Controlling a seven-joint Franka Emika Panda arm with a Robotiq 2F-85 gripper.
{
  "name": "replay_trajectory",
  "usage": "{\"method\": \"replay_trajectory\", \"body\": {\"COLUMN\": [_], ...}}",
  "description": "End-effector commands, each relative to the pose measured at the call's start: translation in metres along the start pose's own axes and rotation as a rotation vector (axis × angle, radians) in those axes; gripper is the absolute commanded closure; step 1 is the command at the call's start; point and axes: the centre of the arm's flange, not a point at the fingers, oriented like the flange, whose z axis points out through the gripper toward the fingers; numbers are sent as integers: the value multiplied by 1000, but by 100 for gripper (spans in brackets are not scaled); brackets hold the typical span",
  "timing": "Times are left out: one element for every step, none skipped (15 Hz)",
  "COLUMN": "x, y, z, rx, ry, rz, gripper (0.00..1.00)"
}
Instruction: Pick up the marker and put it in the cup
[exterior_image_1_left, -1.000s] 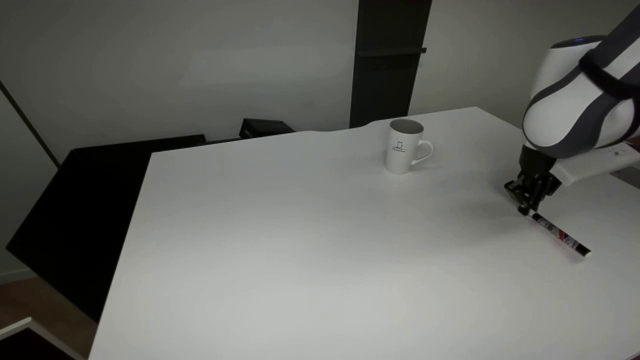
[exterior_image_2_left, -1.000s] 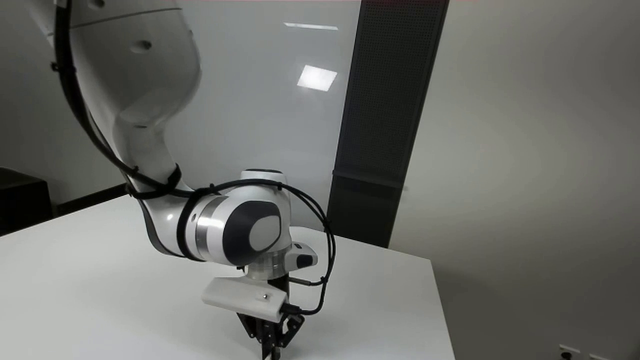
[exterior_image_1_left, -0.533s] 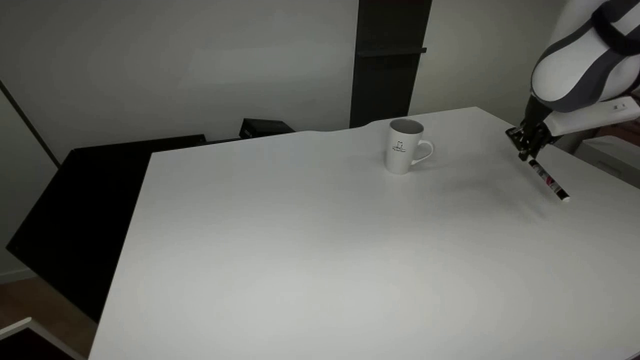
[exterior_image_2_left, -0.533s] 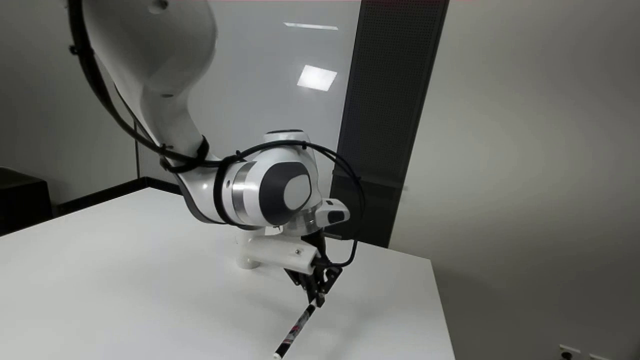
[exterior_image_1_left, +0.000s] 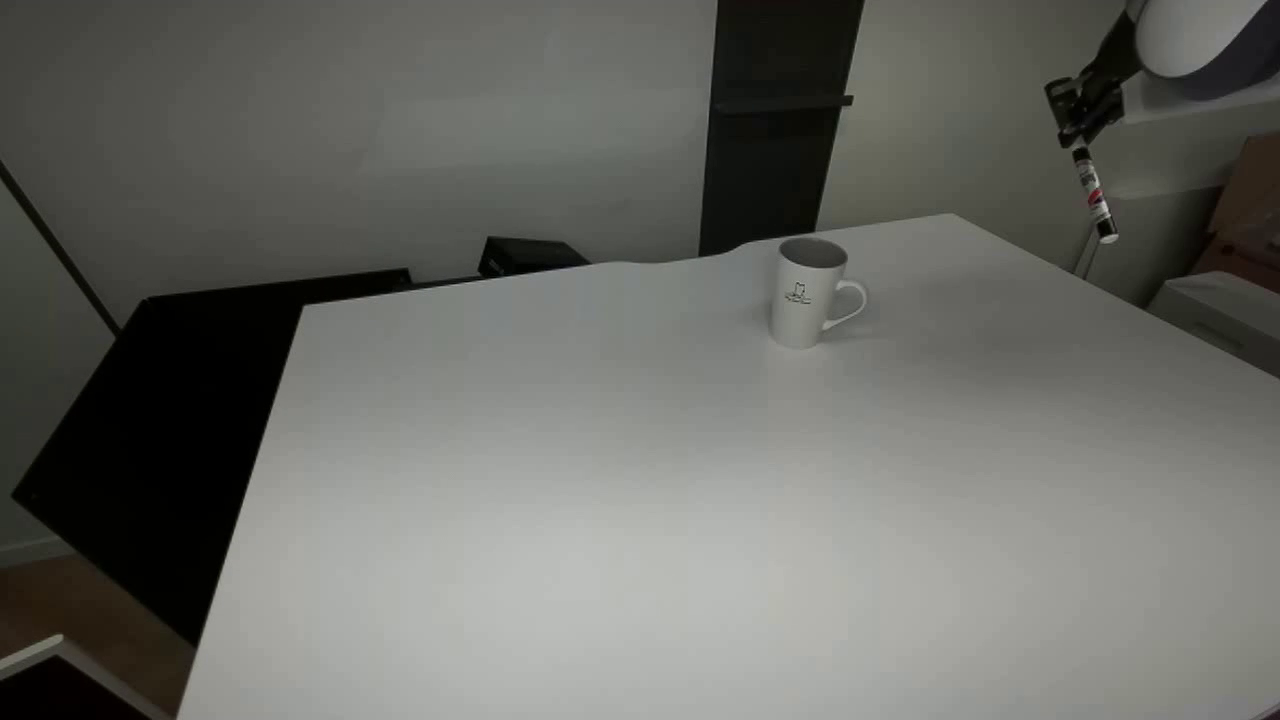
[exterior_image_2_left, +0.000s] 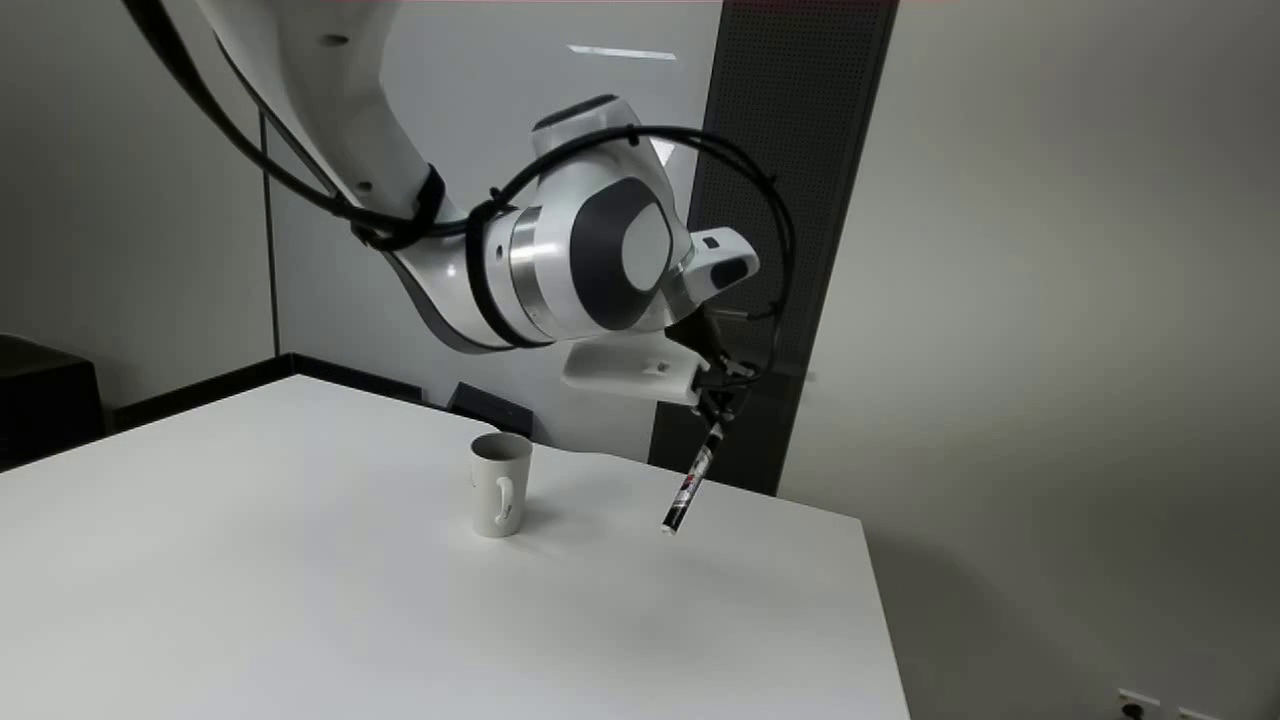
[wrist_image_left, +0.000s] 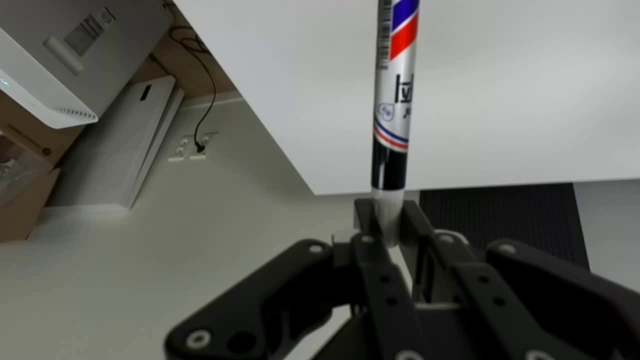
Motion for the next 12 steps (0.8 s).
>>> {"method": "replay_trajectory", "body": {"x": [19,21,23,24,25,26,26,26,25,23,21,18], "y": [-5,-7,-10,-14,-19,-25,-35,-43,-54,-64,-76,-87], "z": [-25,-26,-26,-27,-28,-29,-29,-30,-30,-30,-29,-29], "rx": [2,10,19,31,40,52,66,76,89,104,118,134], "ry": [145,173,198,220,242,268,300,331,363,397,430,465], "rz": [140,185,230,275,321,363,401,438,476,511,546,579], "gripper": [93,93,93,93,93,93,93,93,93,93,93,93]}}
